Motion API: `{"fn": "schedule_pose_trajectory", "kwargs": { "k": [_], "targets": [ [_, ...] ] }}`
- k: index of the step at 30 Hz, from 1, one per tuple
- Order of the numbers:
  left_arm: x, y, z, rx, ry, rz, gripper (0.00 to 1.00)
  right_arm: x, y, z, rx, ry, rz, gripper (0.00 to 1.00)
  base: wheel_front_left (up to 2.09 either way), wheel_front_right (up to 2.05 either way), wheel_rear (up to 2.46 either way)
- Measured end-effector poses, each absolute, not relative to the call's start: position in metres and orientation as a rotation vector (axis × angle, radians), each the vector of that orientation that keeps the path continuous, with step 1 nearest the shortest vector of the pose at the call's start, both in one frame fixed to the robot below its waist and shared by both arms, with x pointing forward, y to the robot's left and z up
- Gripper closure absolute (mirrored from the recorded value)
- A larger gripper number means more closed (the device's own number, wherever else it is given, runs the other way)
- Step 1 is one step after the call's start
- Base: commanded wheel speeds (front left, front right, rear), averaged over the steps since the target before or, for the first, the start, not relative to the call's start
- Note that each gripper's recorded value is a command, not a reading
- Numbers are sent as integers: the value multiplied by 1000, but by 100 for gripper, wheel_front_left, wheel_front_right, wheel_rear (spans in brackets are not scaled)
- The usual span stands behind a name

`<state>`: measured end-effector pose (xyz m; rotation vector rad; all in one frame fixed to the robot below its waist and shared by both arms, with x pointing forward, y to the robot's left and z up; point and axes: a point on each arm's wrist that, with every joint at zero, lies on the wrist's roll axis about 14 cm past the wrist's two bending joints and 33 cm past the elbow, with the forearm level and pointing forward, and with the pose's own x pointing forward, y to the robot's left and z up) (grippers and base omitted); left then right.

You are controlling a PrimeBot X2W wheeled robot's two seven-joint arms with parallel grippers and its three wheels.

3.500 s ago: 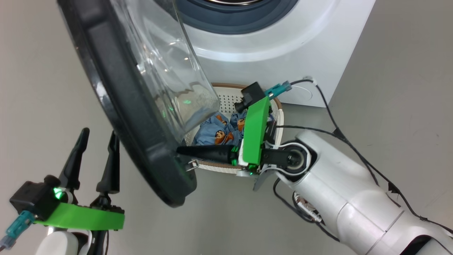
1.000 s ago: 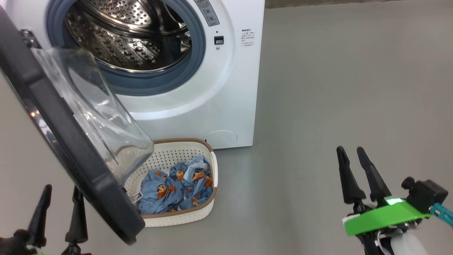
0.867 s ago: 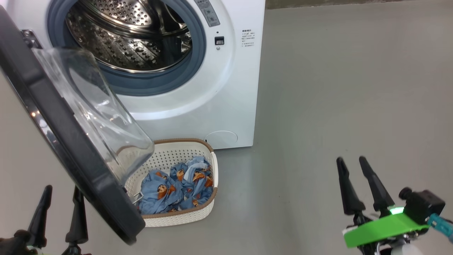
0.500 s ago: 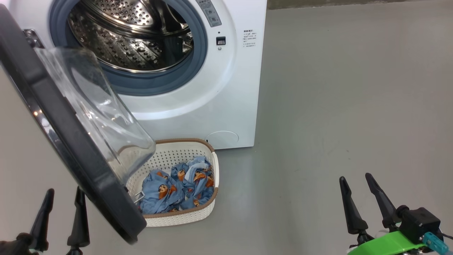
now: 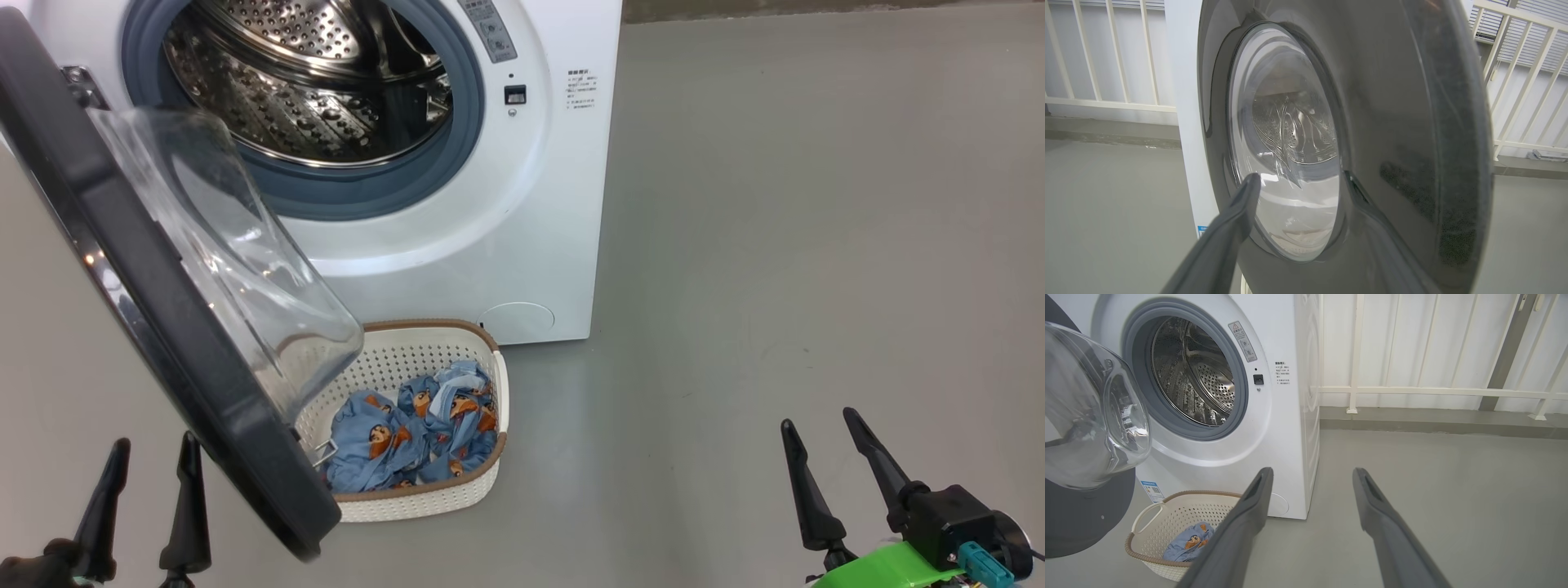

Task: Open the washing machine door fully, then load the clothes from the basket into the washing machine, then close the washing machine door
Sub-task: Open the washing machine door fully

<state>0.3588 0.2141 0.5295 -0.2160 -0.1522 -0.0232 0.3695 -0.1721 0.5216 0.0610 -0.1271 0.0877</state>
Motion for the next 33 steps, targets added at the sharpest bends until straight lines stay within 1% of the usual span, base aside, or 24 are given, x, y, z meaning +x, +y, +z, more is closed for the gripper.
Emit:
{"fn": "schedule_pose_trajectory", "kwargs": {
  "k": [13,33],
  "targets": [
    [356,212,531,-200,-155,-31,0,362,-178,517,44,-112,72,0,0,0,0],
    [352,209,518,-185,-114,-39,0,362,-180,514,45,-104,65,0,0,0,0]
  ]
}}
